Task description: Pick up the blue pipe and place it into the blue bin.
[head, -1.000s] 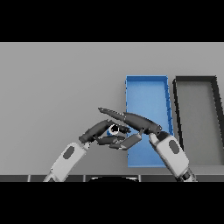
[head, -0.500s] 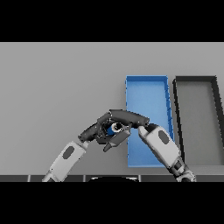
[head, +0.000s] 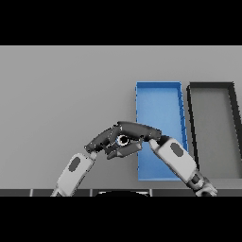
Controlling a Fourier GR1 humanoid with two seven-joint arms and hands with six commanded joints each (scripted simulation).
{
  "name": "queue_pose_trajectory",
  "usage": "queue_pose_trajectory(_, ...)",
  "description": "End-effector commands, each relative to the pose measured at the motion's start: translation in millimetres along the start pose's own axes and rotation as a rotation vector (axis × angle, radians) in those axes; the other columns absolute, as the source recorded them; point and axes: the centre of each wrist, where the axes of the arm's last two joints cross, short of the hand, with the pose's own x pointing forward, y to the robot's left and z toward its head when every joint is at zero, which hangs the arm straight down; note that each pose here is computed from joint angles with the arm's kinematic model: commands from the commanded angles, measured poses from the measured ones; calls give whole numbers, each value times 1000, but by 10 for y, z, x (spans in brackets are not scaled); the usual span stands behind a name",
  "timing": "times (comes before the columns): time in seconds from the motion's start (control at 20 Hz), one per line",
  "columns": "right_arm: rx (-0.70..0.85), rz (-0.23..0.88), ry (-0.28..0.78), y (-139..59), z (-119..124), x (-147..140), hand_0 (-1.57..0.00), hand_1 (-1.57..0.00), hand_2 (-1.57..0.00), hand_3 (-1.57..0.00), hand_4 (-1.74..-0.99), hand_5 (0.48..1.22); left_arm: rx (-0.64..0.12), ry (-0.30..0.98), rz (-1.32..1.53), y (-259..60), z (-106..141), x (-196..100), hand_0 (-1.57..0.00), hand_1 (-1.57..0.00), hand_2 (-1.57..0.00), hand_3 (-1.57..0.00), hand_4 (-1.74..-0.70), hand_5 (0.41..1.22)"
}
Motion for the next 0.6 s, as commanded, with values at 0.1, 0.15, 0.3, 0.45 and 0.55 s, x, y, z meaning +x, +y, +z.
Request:
queue_pose_trajectory(0.1, -27, -59, -19, 24, -14, -1, -1541, -1540, -1542, -1529, -1483, 1179, -9, -25, -67, 44, 20, 24, -1157, -1083, -977, -1066, -1535, 1221)
queue_pose_trajectory(0.15, -29, -60, -18, 39, -17, -4, -1547, -1546, -1548, -1537, -1487, 1187, -41, -9, -113, 57, 47, 27, -925, -866, -781, -853, -1415, 1221)
queue_pose_trajectory(0.3, -15, -45, 26, 63, 0, 3, -1559, -1558, -1559, -1554, -1491, 1204, -107, 20, -205, 79, 52, 2, -473, -443, -399, -436, -1143, 1187)
queue_pose_trajectory(0.45, -3, -49, 16, 23, -58, -17, -1565, -1565, -1565, -1562, -1494, 1212, -86, 36, -234, 112, 76, -7, -242, -226, -204, -223, -999, 930)
queue_pose_trajectory(0.55, -4, -40, 11, 30, -32, 2, -1567, -1567, -1567, -1565, -1496, 1215, -68, 44, -238, 126, 72, -16, -154, -145, -130, -142, -942, 785)
